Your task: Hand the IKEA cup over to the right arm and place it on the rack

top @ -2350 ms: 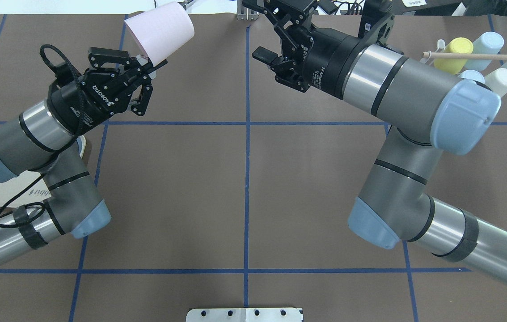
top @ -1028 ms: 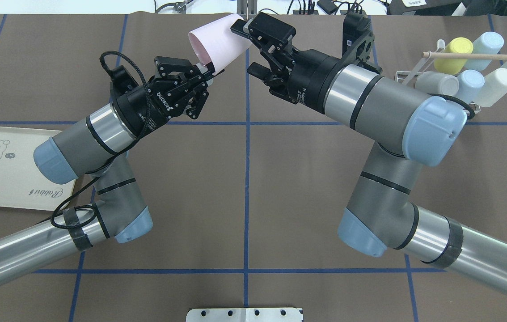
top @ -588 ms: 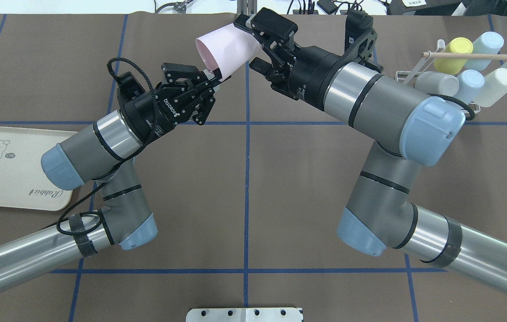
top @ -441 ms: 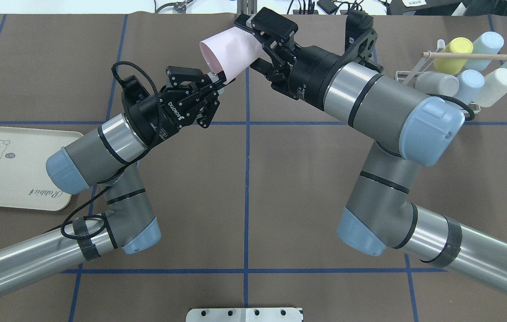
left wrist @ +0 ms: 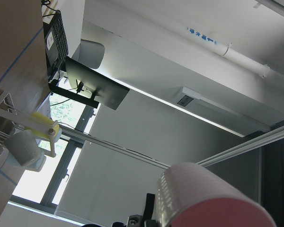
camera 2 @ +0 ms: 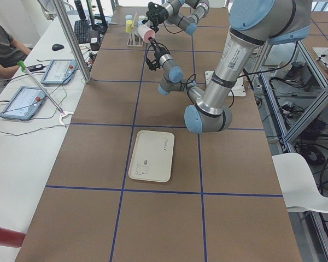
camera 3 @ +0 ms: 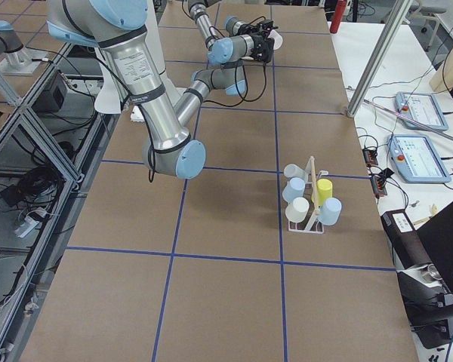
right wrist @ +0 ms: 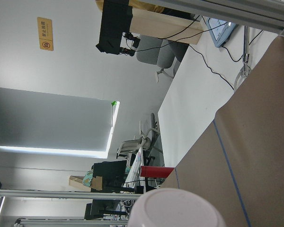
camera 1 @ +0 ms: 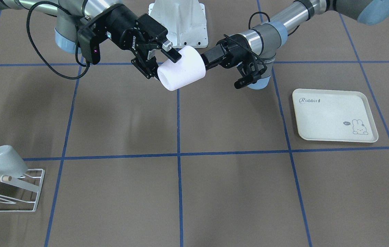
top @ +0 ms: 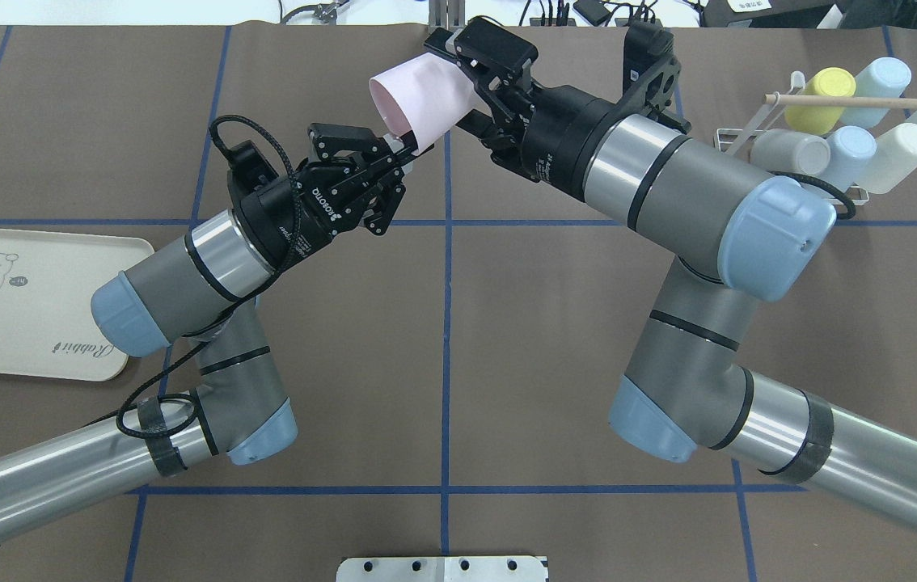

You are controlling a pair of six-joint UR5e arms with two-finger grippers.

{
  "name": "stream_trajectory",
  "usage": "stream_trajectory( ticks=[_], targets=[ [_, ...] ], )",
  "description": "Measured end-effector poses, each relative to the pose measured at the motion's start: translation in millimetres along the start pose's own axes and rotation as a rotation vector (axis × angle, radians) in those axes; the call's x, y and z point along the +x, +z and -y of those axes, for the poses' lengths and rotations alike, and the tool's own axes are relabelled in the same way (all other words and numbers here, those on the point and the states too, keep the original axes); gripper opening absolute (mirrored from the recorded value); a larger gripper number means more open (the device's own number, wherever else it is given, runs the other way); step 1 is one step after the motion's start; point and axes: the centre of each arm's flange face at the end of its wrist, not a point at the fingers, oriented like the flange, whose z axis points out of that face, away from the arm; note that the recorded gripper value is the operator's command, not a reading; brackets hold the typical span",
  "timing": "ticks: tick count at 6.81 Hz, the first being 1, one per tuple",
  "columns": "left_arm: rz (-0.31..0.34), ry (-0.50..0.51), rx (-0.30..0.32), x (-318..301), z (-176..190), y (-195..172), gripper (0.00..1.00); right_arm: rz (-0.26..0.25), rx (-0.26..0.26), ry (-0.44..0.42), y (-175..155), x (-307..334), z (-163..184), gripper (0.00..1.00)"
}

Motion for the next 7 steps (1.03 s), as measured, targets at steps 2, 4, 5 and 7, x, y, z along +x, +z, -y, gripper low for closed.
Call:
stream_trajectory(
  ticks=[2, 4, 5, 7],
  targets=[
    [-0.006, -0.004, -0.003, 0.8, -3.8, 2.4, 0.0, 0.0, 0.0, 0.0, 0.5, 0.3, -0.1, 1.0],
    [-0.002, -0.01, 0.005, -3.5, -7.2, 3.8, 0.0, 0.0, -0.002, 0.001, 0.6, 0.1, -0.3, 1.0],
    [0.0, -0.011, 0.006, -4.7, -8.2, 4.0, 0.0, 0.001, -0.002, 0.002, 0.5, 0.3, -0.2, 0.99],
    [-0.001, -0.013, 0.004, -4.4, -9.6, 3.9, 0.0, 0.001, -0.002, 0.002, 0.6, 0.8, 0.0, 0.99]
  ],
)
